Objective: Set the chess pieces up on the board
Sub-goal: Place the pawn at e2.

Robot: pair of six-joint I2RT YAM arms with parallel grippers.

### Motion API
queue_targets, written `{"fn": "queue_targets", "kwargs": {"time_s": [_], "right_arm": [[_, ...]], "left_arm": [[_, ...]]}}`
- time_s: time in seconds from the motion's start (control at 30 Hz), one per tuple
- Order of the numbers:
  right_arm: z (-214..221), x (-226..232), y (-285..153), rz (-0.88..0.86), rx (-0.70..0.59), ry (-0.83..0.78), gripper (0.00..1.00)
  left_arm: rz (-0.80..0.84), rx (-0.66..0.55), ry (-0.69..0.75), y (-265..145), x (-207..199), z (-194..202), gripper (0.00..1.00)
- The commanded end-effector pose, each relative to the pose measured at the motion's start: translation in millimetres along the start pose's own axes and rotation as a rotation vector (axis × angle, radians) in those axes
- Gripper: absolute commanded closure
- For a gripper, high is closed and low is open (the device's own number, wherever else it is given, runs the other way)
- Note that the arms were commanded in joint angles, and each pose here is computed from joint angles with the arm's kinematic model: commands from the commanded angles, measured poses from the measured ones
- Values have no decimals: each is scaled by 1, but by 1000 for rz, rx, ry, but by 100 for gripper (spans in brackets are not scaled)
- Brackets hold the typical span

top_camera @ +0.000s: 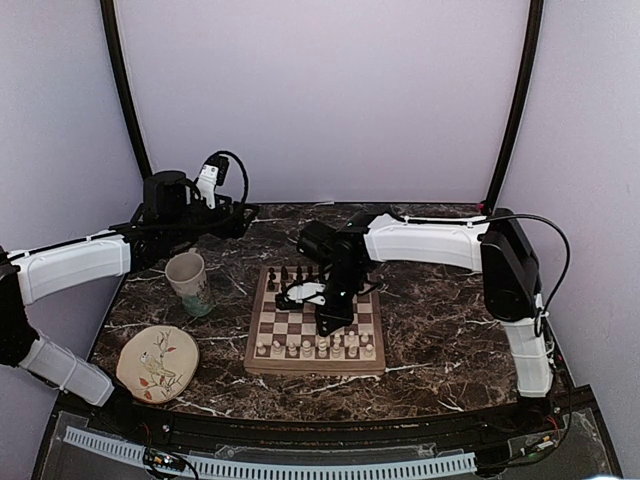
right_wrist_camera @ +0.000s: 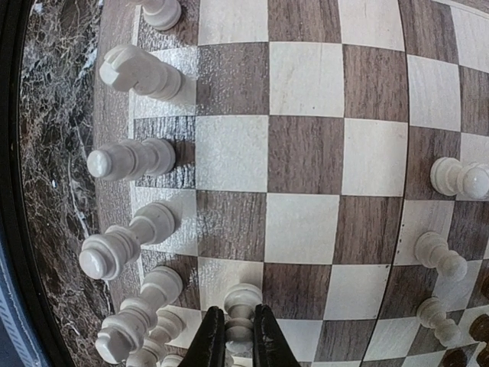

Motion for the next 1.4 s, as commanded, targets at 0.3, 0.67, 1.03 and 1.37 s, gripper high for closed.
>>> {"fn": "queue_targets", "kwargs": {"time_s": [0.3, 0.67, 1.03, 1.37], "right_arm": [[1, 9, 11, -32, 39, -23, 88], [0, 10, 12, -34, 34, -19, 82], [-7, 10, 9, -29, 18, -19, 81], [-18, 16, -23, -45, -49, -36, 77]], "left_arm": [[2, -22, 13, -4, 0, -7, 17], [9, -18, 12, -3, -1, -6, 17], [10, -21, 11, -3, 0, -7, 18], [16, -19, 11, -3, -1, -6, 18]]}}
Point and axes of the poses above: each gripper's point midway between its finger pads, its own y axis out along the fingers, its own x axis along the line the jaws close on, z = x × y, the point moved 6 cm from there along -y, back along the fingers, and after that the axes turned 5 degrees about y, right-handed, at the moved point
